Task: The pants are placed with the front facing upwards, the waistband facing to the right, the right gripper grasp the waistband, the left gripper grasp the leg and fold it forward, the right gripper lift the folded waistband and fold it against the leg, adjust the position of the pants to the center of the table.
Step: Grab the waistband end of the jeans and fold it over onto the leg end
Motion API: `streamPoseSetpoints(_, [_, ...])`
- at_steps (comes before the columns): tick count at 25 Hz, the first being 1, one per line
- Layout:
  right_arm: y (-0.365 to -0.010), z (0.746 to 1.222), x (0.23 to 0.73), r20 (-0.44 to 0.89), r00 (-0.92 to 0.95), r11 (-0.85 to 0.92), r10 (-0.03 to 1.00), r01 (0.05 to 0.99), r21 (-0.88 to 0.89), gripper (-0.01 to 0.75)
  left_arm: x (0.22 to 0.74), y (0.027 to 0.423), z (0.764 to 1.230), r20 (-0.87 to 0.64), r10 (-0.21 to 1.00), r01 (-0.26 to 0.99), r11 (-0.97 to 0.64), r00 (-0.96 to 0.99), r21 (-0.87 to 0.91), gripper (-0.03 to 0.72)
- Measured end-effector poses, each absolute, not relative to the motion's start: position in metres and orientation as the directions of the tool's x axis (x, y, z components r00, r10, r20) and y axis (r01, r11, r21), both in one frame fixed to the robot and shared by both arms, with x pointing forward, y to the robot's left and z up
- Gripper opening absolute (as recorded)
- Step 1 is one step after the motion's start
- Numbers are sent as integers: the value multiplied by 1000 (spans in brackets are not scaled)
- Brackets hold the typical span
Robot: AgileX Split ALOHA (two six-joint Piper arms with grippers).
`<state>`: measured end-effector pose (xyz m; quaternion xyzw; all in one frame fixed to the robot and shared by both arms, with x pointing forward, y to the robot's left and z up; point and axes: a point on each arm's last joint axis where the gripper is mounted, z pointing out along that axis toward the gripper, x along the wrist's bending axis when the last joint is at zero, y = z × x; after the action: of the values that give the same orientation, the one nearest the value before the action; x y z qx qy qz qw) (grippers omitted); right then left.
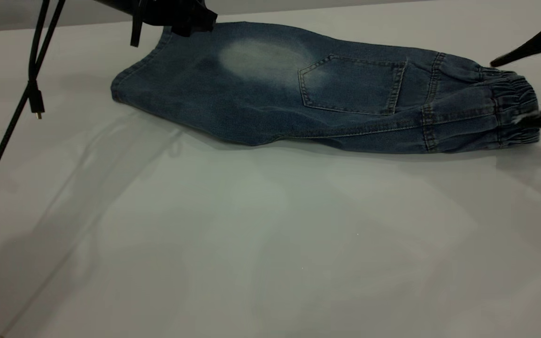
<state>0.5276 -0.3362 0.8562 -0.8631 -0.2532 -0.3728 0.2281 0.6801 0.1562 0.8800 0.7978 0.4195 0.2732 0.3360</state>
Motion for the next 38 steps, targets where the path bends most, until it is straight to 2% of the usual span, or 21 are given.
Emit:
streamPoseSetpoints(13, [-330, 835, 529, 702, 688, -806, 186, 516, -292, 497, 680, 155, 881, 151, 851, 475, -418, 503, 774, 370])
streamPoseSetpoints(26, [-328, 836, 530, 703, 696, -799, 144, 501, -332, 605, 681, 155, 881, 149, 851, 470, -415, 504, 779, 370])
streamPoseSetpoints(30, [-333, 834, 534, 689, 704, -821, 170, 488, -296, 606, 681, 155, 881, 149, 851, 470, -415, 504, 779, 371])
streamPoseSetpoints(38, [-337, 831, 547, 680, 723, -835, 122, 445, -324, 594, 681, 155, 881, 149, 851, 471, -415, 503, 778, 371])
